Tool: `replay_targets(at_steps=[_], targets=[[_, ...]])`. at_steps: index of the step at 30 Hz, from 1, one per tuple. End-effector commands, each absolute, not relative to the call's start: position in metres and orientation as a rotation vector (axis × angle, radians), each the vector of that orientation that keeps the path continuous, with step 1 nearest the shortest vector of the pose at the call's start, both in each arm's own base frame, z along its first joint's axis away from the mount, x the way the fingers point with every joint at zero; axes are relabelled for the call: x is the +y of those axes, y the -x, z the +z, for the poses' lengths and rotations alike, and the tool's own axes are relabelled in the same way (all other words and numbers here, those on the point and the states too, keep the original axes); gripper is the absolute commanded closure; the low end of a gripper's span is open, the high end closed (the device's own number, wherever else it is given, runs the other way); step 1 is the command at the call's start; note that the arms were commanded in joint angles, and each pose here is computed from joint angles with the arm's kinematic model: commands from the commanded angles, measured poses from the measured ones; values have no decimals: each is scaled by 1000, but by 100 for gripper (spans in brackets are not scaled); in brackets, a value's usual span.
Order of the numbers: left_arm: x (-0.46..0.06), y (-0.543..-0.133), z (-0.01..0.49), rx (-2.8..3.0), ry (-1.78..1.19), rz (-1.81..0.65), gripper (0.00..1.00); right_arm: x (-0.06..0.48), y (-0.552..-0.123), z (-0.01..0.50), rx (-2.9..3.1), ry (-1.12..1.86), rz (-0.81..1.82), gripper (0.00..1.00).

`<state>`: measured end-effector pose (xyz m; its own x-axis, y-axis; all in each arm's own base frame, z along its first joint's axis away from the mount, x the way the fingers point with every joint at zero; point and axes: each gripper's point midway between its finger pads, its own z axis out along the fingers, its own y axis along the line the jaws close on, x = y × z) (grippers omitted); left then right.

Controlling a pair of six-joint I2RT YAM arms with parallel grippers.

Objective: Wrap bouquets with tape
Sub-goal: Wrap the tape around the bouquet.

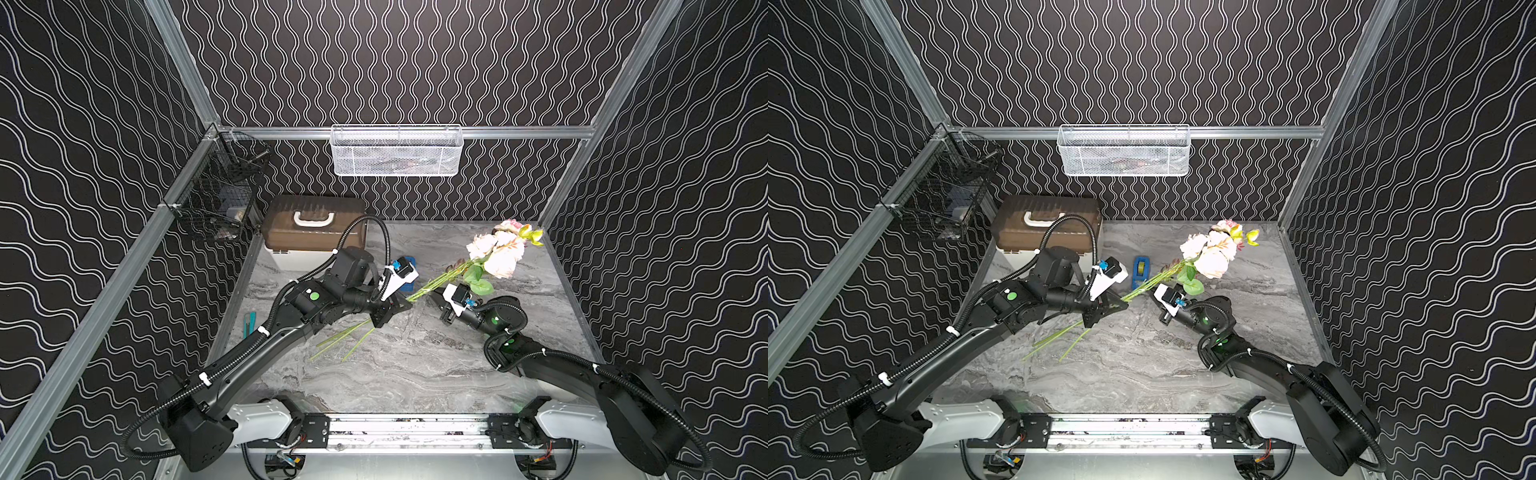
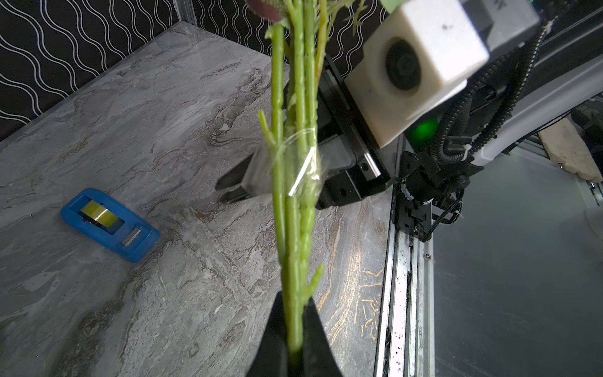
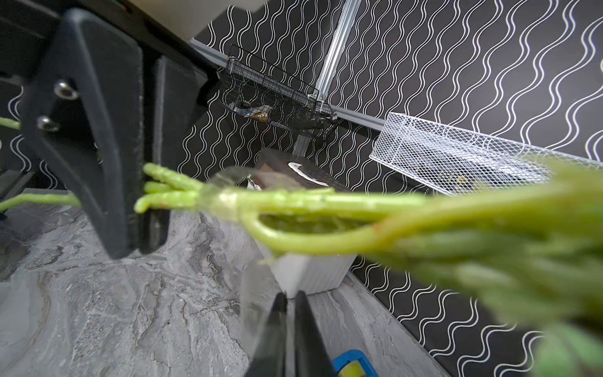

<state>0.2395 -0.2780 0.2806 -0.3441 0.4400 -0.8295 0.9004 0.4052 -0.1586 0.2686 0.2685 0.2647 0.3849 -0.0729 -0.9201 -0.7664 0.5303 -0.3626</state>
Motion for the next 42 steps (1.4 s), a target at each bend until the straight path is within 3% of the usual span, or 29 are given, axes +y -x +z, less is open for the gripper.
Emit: replay_targets(at_steps=[1,11,30,31,33,42], targets=[[-280,-242,288,1918,-1139,-820,100,269,-266,257,1109,956,531,100],[-282,-242,277,1951,-1160,-831,100,267,-283,223,1277,933,515,100],[-265,-265,253,2037,-1147,-612,100,264,-214,229,1266,1101,718,100],[-265,-264,256,2030,-1143,-616,100,262,-216,228,1277,1090,707,95],[-267,-261,259,2004,-1148,-634,100,259,-220,222,1304,1074,684,60],[-270,-250,271,1927,-1180,-692,100,257,-243,224,1409,932,695,22]])
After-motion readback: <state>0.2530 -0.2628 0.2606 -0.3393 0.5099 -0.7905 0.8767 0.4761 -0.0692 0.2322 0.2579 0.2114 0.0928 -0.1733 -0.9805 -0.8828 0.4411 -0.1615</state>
